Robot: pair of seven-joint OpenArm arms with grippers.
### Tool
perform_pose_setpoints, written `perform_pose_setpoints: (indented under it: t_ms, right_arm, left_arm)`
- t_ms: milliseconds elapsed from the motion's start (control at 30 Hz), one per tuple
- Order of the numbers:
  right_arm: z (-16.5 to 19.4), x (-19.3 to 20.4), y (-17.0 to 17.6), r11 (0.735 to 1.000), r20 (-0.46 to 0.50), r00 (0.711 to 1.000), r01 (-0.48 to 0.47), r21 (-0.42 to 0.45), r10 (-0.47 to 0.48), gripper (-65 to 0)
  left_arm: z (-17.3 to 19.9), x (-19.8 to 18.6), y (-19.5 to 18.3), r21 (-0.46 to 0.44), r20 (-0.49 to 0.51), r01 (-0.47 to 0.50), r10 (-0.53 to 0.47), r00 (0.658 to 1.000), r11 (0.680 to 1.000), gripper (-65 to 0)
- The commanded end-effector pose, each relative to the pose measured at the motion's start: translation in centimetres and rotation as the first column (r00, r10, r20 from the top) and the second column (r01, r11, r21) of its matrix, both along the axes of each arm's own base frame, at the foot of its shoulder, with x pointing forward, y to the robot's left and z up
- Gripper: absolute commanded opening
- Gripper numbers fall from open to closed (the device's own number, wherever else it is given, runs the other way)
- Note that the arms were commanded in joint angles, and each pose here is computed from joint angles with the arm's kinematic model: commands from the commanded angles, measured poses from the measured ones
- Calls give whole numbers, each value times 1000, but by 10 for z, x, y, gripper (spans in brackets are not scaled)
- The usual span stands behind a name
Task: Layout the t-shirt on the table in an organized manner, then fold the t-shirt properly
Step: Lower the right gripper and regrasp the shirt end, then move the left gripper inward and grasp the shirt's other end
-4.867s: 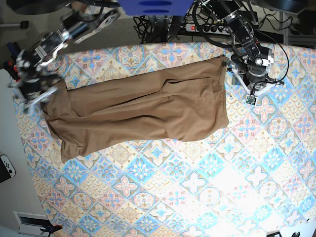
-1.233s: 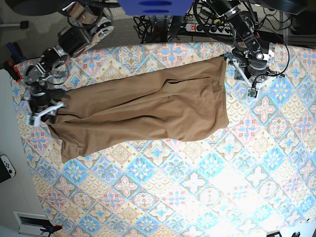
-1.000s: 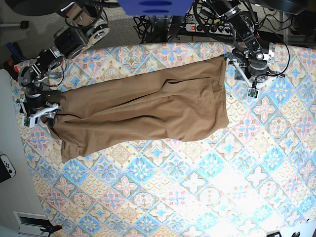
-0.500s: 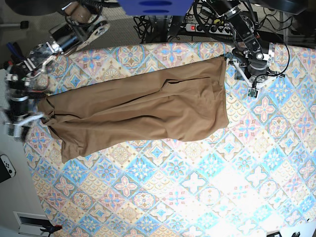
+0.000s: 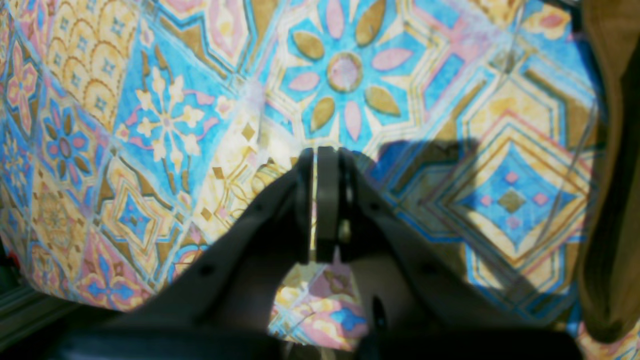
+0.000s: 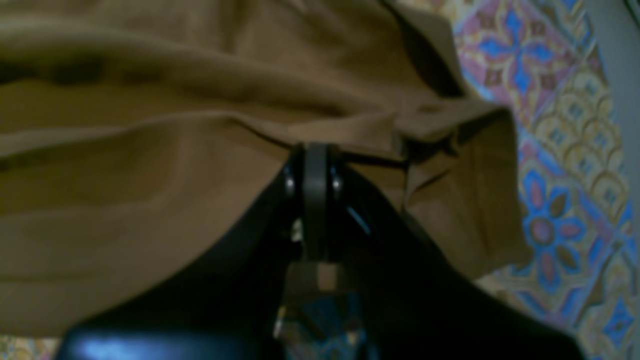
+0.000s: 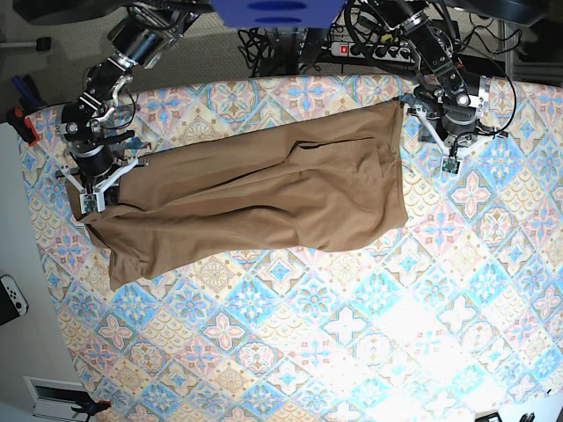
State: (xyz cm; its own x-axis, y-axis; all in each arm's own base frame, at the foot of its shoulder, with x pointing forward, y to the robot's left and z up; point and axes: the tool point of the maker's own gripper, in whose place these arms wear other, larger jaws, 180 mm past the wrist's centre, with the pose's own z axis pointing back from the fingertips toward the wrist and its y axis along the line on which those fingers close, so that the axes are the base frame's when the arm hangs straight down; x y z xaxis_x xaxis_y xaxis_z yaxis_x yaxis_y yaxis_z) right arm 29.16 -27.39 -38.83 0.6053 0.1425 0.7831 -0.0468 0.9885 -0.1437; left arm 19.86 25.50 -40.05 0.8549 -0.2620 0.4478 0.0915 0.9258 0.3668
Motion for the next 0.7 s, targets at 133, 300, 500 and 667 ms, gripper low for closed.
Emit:
perform_pose_setpoints:
  t_ms: [133,300,500,667]
  right_arm:
    - [-14,2,3,999,-11,1000,2,54,-2,-650]
    - [-48,-10,14,992,-89,996,10,127,1,-650]
    - [-61,-16,16,988,-121,993,18,151,1,-650]
    - [-62,-16,17,988,-123,992,18,153,1,-650]
  left_arm:
    - [18,13,0,15,68,6,-7,998,1000,-650]
    - [32,18,1,35,107,9,-13,994,999,-650]
    - [43,32,-14,-50,203,30,-19,979,998,-650]
    - [32,39,-81,-125,188,222,-197,962,967,-650]
